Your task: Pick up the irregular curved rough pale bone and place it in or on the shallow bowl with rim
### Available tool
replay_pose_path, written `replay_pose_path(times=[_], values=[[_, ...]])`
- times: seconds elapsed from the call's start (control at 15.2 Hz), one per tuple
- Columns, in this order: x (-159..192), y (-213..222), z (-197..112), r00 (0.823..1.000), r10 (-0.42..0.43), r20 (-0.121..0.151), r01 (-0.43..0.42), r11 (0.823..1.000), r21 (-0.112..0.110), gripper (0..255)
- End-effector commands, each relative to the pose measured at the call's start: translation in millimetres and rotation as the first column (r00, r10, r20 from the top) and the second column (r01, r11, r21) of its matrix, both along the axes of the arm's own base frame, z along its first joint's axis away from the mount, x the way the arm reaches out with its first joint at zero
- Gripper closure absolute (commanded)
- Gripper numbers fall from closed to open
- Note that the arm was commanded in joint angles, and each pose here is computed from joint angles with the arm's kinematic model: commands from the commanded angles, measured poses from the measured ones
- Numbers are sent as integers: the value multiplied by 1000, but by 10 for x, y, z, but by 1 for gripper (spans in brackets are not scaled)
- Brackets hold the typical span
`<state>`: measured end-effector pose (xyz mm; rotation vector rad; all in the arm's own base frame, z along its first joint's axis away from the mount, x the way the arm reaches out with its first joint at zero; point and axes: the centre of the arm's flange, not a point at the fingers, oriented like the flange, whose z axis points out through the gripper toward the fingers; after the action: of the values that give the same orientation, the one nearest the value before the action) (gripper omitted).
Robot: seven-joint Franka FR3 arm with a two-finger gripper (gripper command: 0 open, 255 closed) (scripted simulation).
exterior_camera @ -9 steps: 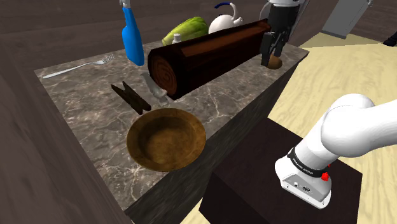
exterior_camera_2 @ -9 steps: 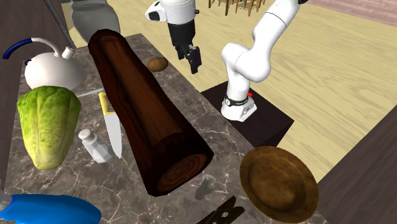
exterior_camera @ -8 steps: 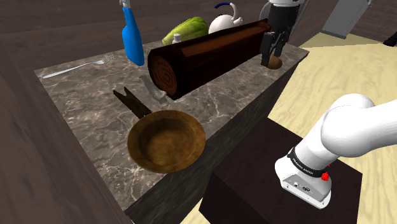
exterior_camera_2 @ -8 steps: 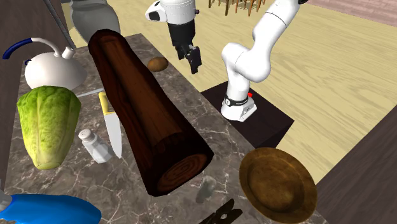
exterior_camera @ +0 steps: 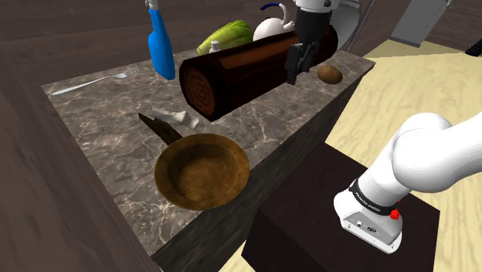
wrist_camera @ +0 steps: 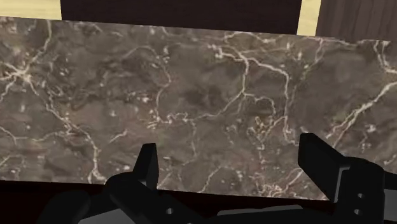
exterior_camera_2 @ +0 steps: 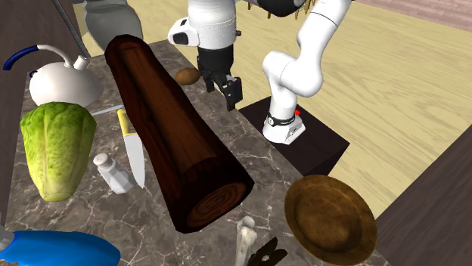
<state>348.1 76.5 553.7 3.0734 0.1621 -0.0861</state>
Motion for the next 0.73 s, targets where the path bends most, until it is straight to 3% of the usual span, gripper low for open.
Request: replay_pose_path(times=[0.0, 0.33, 0.66], values=[[82, 221, -39, 999, 39, 24, -39, 999, 8, 0], [280, 781, -84, 988, 132, 81, -134, 991, 22, 0], [427, 1358, -109, 965, 223, 140, -229, 973, 31, 0]])
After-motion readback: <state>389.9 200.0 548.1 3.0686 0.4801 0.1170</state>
